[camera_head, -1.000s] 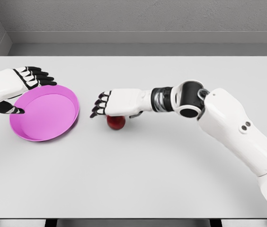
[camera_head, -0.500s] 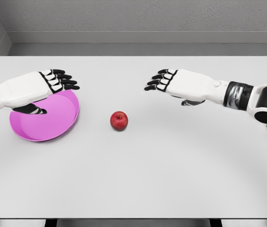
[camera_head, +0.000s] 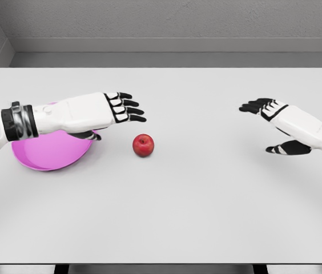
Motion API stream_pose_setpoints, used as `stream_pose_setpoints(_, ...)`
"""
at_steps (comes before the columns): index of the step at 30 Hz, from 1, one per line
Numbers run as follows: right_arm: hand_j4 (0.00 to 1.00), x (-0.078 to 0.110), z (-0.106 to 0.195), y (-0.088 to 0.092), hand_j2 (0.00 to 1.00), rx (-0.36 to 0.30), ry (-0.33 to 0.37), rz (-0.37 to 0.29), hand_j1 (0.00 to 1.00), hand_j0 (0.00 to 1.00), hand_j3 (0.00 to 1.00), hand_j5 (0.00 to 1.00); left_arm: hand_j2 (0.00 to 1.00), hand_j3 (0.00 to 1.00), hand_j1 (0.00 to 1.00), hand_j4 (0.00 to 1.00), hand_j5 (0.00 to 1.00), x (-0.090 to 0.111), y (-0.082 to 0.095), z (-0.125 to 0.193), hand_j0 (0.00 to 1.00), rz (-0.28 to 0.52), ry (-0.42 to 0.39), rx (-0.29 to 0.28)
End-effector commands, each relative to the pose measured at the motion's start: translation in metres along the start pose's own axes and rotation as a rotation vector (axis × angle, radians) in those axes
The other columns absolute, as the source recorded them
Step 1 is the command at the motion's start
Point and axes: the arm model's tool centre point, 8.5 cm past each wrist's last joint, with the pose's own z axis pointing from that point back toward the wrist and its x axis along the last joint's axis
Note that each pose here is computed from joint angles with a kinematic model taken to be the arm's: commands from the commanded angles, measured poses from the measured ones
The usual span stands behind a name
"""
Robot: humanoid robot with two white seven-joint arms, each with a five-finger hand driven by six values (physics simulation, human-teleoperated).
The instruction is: Put the apple on the plate with both arms
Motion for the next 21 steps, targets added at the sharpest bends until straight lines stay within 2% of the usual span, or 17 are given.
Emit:
stream_pose_setpoints(1,1.0,-0.003,0.006,-0.007,1.0,-0.039,0.01,-0.018,1.0,1.0,1.0,1.0,1.0,1.0,1.0,1.0,1.0,0.011,-0.009,-0.017,1.0,0.021,-0.046,-0.019)
stream_pose_setpoints(4,1.0,-0.008,0.025,-0.006,1.0,-0.08,0.032,-0.074,1.0,1.0,1.0,1.0,1.0,1.0,1.0,1.0,1.0,0.011,-0.014,-0.033,1.0,0.029,-0.065,-0.042)
stream_pose_setpoints(7,1.0,-0.018,0.04,-0.007,1.0,-0.096,0.08,-0.081,1.0,1.0,1.0,1.0,1.0,1.0,1.0,1.0,1.0,0.009,-0.016,-0.041,1.0,0.037,-0.069,-0.049)
stream_pose_setpoints(13,1.0,-0.02,0.042,-0.004,1.0,-0.093,0.09,-0.092,1.0,1.0,1.0,1.0,1.0,1.0,1.0,1.0,1.0,-0.005,-0.029,-0.061,1.0,0.073,-0.054,-0.083)
stream_pose_setpoints(21,1.0,-0.024,0.044,-0.001,1.0,-0.092,0.102,-0.102,1.0,1.0,1.0,1.0,1.0,1.0,1.0,1.0,1.0,-0.004,-0.036,-0.07,1.0,0.089,-0.062,-0.097)
